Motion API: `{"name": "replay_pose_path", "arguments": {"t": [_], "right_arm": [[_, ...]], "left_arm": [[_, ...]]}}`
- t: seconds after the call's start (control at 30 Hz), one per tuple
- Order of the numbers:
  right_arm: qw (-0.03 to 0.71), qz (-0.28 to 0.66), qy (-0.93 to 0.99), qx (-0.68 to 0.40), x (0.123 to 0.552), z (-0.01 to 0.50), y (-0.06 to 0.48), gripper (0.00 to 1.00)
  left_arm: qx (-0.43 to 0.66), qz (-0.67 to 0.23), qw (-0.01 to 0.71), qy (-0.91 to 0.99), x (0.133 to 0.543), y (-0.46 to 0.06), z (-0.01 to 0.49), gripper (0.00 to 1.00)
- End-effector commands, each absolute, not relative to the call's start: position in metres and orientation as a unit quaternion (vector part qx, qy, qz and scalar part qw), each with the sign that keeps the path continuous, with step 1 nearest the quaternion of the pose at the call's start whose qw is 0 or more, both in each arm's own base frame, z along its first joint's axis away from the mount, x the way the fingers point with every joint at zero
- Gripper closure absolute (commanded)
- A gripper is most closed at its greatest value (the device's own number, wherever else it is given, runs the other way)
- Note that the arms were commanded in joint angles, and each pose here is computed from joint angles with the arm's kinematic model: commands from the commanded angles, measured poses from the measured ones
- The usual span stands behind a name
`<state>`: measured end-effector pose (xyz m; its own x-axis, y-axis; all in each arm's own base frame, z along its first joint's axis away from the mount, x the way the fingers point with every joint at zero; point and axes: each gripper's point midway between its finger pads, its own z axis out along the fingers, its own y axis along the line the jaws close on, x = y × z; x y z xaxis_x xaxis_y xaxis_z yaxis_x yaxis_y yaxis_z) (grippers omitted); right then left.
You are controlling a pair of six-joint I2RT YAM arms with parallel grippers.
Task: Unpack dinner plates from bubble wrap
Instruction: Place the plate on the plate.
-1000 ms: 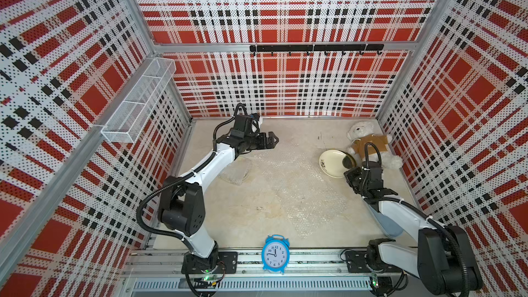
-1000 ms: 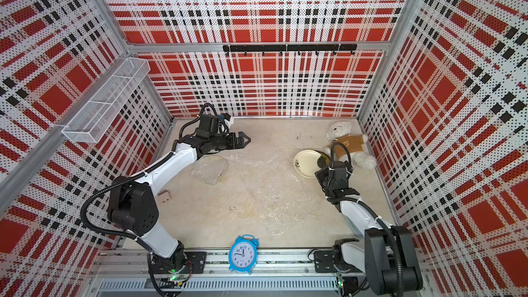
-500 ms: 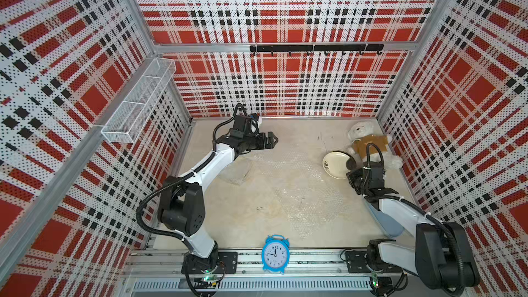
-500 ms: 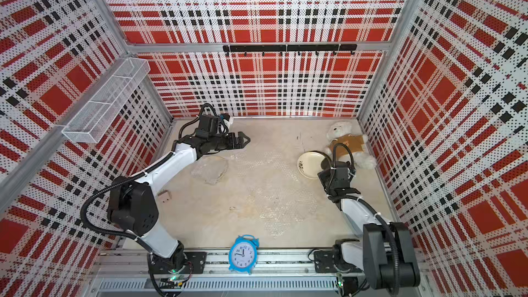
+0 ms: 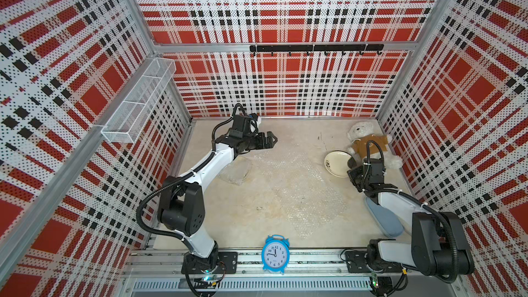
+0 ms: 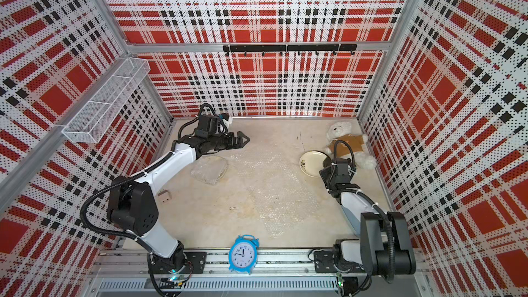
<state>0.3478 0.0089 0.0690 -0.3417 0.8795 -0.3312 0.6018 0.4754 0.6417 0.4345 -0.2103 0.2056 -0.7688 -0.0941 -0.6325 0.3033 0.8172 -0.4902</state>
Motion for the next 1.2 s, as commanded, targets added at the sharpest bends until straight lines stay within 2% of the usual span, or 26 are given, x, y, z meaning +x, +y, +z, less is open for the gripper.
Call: {"name": "replay_pose_path", "arguments": {"t": [0.0,0.4,0.47,0.63,0.77,0.93,1.1,1.17], "right_arm": [[0.361,0.207,0.777,0.472,0.365,0.081,-0.001,0.97],[0.359,0.204,0.779,0.471,0.383,0.072,-0.001,0.93],[0.362,0.2,0.778,0.472,0.382,0.073,-0.003,0.88],[0.367,0.182,0.782,0.471,0.379,0.076,-0.008,0.67],[0.37,0.18,0.785,0.463,0.378,0.081,-0.008,0.61],[0.384,0.173,0.788,0.448,0.377,0.094,-0.007,0.58],[0.401,0.148,0.814,0.394,0.382,0.121,0.005,0.5],[0.411,0.134,0.824,0.365,0.384,0.133,0.014,0.47]], "left_arm": [[0.055,-0.307,0.348,0.884,0.435,-0.208,0.216,0.01],[0.054,-0.308,0.346,0.884,0.435,-0.208,0.215,0.01],[0.054,-0.308,0.347,0.884,0.435,-0.208,0.215,0.01],[0.053,-0.314,0.346,0.883,0.435,-0.209,0.214,0.01],[0.053,-0.313,0.347,0.883,0.434,-0.209,0.215,0.01],[0.049,-0.31,0.349,0.883,0.434,-0.207,0.216,0.01],[0.028,-0.297,0.349,0.888,0.435,-0.2,0.212,0.01],[-0.003,-0.264,0.351,0.898,0.435,-0.186,0.208,0.01]]}}
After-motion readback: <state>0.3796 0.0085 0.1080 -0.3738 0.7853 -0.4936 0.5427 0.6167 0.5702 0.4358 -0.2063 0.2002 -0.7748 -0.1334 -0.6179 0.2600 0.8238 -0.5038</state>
